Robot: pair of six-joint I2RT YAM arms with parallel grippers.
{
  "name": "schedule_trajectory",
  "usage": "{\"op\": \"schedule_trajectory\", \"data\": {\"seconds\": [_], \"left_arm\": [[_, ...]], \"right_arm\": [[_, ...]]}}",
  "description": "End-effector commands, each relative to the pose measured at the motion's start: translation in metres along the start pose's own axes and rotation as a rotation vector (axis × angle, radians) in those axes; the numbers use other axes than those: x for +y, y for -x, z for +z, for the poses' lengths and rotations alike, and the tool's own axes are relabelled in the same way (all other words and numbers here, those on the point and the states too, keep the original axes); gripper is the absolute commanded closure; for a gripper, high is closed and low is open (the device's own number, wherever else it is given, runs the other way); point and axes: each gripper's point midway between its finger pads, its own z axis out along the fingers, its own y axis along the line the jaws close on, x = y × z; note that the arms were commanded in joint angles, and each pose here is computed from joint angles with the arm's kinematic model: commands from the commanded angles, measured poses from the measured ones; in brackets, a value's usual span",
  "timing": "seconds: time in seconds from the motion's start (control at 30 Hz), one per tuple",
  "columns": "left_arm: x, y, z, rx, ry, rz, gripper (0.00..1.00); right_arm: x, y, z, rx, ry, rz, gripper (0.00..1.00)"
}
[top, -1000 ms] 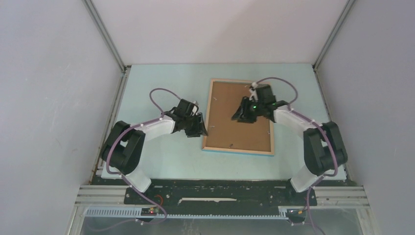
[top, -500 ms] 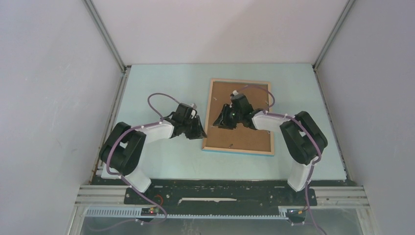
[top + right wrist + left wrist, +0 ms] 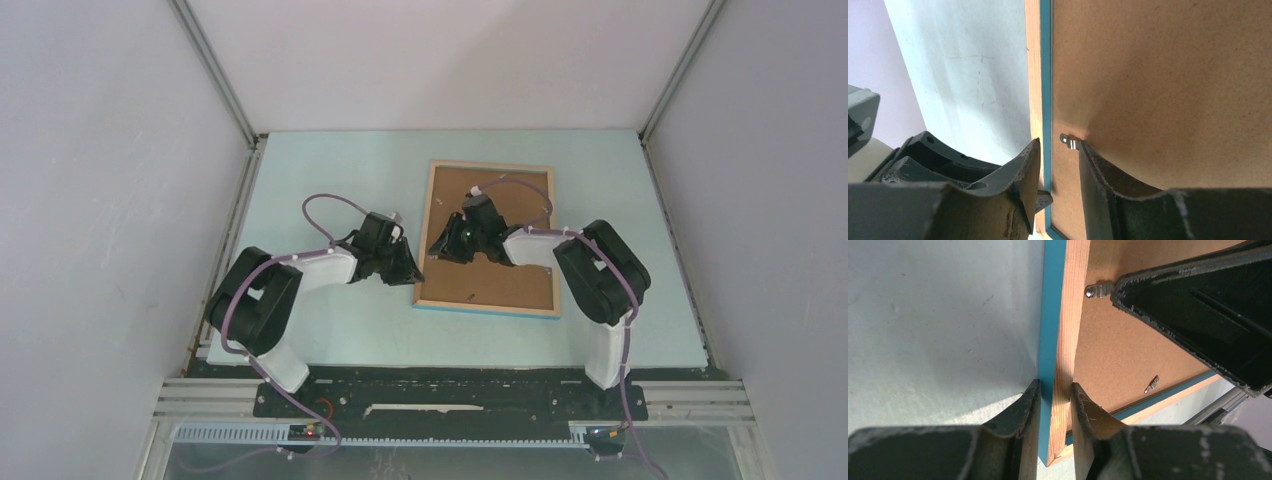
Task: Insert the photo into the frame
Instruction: Install the photo frame at the center of the board.
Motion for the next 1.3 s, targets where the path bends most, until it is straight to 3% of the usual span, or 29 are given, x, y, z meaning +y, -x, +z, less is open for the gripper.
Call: {"op": "schedule_trajectory", "data": {"seconds": [0.0,0.4,0.57,0.7,0.8,1.03,1.27], "left_arm": [[0.024,-0.017,0.007,0.03,0.08,-0.025,0.83],[0.018,-0.023,0.01,0.046,0.076,-0.005,0.93],[0.018,-0.022,0.007,0.036,0.08,-0.003,0.95],[0.019,-0.024,0.007,0.043,0.079,-0.009,0.96],[0.017,-0.023,0.006,0.04,0.071,-0.008,0.97],[0.016,-0.023,0.006,0.042,0.065,-0.008,0.97],[0.012,-0.02,0.004,0.035,0.056,-0.004,0.98]], "right_arm": [[-0.005,0.006,0.018,-0.044,-0.013,0.02,0.58],[0.015,-0.003,0.039,0.03,0.109,0.043,0.58],[0.036,0.007,0.021,0.085,0.214,0.013,0.58],[0.021,0.03,-0.001,0.045,0.146,-0.034,0.56],[0.017,0.037,-0.004,0.08,0.195,-0.021,0.55],[0.013,0.025,0.002,0.142,0.232,-0.027,0.53],[0.008,-0.014,0.015,0.176,0.136,-0.003,0.54]]}}
